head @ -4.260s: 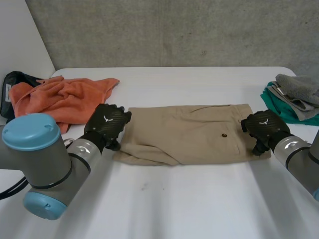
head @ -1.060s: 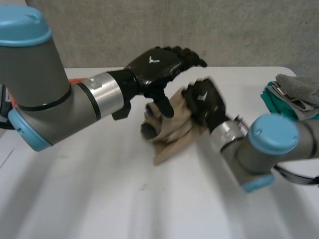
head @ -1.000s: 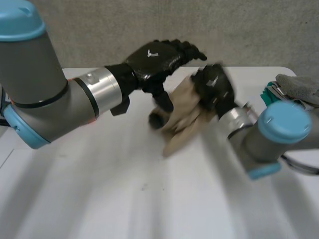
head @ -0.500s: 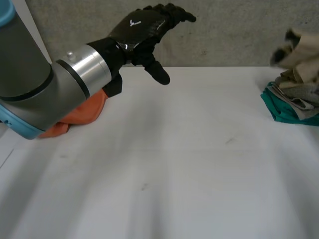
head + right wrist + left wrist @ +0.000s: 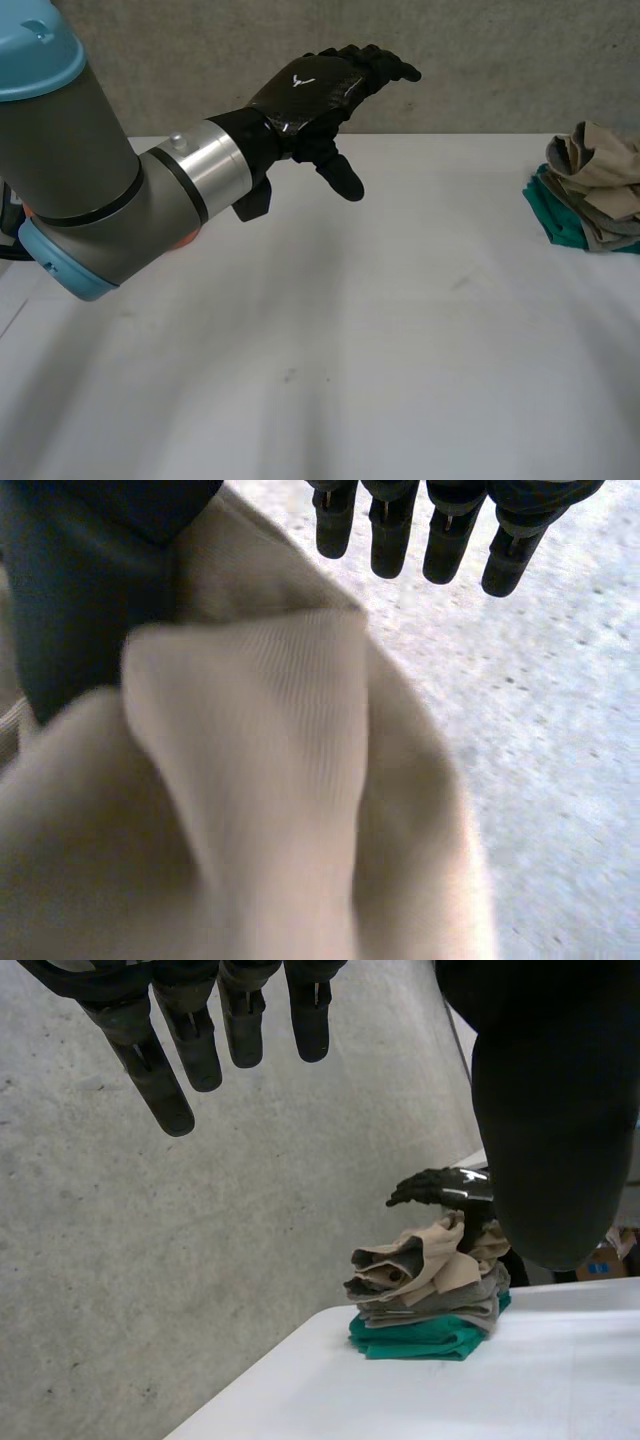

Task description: Fold the laundry.

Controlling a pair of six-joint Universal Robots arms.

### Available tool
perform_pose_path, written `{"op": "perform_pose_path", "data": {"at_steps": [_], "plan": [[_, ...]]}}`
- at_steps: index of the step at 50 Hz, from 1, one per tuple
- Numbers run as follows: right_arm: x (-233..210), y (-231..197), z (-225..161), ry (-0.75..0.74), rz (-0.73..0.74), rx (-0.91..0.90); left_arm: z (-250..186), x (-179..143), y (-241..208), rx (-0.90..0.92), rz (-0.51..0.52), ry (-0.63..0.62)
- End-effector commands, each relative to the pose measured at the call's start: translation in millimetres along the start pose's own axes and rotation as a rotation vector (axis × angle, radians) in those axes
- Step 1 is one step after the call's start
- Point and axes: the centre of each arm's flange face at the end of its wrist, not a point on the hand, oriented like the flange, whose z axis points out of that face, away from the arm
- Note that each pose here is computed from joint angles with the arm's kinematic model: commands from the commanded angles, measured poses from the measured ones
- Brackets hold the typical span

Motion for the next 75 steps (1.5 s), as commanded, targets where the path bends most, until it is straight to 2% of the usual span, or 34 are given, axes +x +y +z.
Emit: {"op": "perform_pose_path", "data": {"at_steps": [1, 10, 14, 15, 17, 19, 21, 25, 26, 29, 30, 32, 33, 34, 36, 37, 41, 44, 45, 48, 51, 54, 62, 71, 75], "plan": [[24, -42, -23, 0.078, 0.048, -0.133, 0, 7, -1, 0.003, 0.0, 0.016], [69, -91, -63, 0.2, 0.002, -0.277, -1, 12, -3, 0.002, -0.003, 0.026], [101, -113, -77, 0.331, -0.164, -0.341, -3, 17, -11, 0.019, 0.008, 0.032], [113, -120, -81, 0.398, -0.254, -0.363, -4, 18, -14, 0.027, 0.011, 0.034], [120, -129, -82, 0.455, -0.347, -0.378, -5, 18, -19, 0.041, 0.018, 0.031], [129, -142, -78, 0.531, -0.452, -0.365, -6, 17, -31, 0.07, 0.035, 0.022], [125, -157, -71, 0.554, -0.491, -0.306, -8, 14, -43, 0.105, 0.054, -0.003], [53, -217, -38, 0.436, -0.472, -0.015, -13, 3, -68, 0.173, 0.081, -0.113], [41, -221, -36, 0.412, -0.459, 0.016, -17, -8, -76, 0.194, 0.092, -0.188], [-5, -243, -37, 0.308, -0.427, 0.131, -27, -33, -87, 0.213, 0.12, -0.324], [-18, -249, -40, 0.275, -0.418, 0.152, -36, -54, -90, 0.204, 0.159, -0.417], [-41, -253, -46, 0.216, -0.401, 0.174, -46, -76, -85, 0.159, 0.206, -0.507], [-68, -251, -53, 0.143, -0.376, 0.178, -51, -87, -82, 0.127, 0.234, -0.547], [-83, -248, -57, 0.103, -0.359, 0.175, -61, -106, -73, 0.047, 0.306, -0.622], [-112, -241, -68, 0.027, -0.326, 0.161, -68, -120, -64, -0.023, 0.37, -0.664], [-139, -237, -78, -0.044, -0.293, 0.146, -71, -132, -50, -0.098, 0.439, -0.687], [-194, -226, -107, -0.187, -0.251, 0.099, -71, -167, -3, -0.262, 0.571, -0.695], [-216, -217, -121, -0.251, -0.244, 0.064, -76, -198, 29, -0.344, 0.606, -0.721], [-226, -210, -129, -0.281, -0.246, 0.039, -82, -220, 52, -0.387, 0.607, -0.736], [-236, -194, -141, -0.323, -0.267, -0.012, -87, -245, 80, -0.416, 0.602, -0.728], [-238, -188, -145, -0.334, -0.286, -0.038, -90, -276, 134, -0.444, 0.567, -0.66], [-237, -185, -147, -0.34, -0.286, -0.053, -96, -293, 163, -0.466, 0.545, -0.643], [-238, -178, -150, -0.348, -0.283, -0.085, -96, -322, 206, -0.463, 0.545, -0.639], [-241, -169, -151, -0.358, -0.276, -0.111, -75, -322, 180, -0.343, 0.634, -0.667], [-240, -169, -151, -0.358, -0.276, -0.11, -55, -290, 107, -0.198, 0.653, -0.674]]}}
